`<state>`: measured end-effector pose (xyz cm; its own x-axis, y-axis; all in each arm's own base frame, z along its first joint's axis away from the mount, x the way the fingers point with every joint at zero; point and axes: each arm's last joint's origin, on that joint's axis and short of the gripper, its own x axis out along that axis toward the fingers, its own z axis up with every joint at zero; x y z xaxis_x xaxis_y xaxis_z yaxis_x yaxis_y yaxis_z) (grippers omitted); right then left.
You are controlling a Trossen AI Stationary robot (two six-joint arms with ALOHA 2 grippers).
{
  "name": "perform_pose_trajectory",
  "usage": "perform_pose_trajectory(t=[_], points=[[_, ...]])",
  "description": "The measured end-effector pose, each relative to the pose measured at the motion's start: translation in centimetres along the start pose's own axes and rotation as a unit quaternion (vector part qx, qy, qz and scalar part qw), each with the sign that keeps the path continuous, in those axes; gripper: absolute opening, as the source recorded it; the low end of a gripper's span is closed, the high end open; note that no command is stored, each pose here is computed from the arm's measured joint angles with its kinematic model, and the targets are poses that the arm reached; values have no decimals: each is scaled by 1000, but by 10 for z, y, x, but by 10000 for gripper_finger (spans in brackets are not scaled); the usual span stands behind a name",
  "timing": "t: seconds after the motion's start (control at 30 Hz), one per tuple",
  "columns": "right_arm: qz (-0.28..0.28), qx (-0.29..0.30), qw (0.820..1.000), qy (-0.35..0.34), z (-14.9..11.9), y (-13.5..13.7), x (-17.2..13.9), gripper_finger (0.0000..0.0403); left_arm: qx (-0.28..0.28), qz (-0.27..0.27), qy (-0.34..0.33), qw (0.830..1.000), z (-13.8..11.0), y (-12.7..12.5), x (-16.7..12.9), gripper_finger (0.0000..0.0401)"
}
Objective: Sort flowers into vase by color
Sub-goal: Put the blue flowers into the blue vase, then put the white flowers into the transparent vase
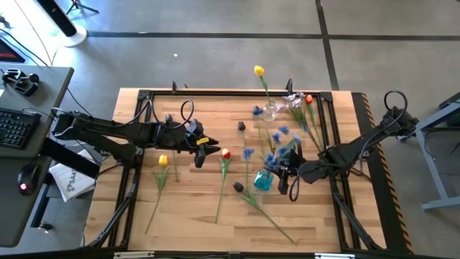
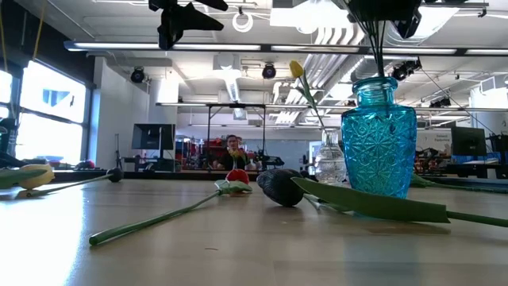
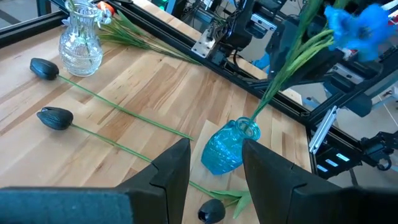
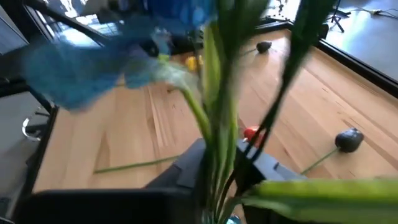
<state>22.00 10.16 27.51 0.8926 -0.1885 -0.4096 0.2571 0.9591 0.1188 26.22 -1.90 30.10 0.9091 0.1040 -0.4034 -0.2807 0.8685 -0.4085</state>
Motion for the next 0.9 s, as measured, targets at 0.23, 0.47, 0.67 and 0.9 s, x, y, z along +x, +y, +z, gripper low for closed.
perform_pose_trajectory(t=[0.23,0.47,0.67,0.9], points=[[5,-16,999,28,-5,-1,0,181,0,0,0,1000,0,0,0,133],[67,-21,993,95,-3,1,-5,270,0,0,0,1000,0,0,0,133],[93,-37,975,197,8,0,-21,295,5,0,0,1000,0,0,0,133],[139,-22,920,365,13,-7,-45,295,9,-1,1,1000,0,0,0,133]])
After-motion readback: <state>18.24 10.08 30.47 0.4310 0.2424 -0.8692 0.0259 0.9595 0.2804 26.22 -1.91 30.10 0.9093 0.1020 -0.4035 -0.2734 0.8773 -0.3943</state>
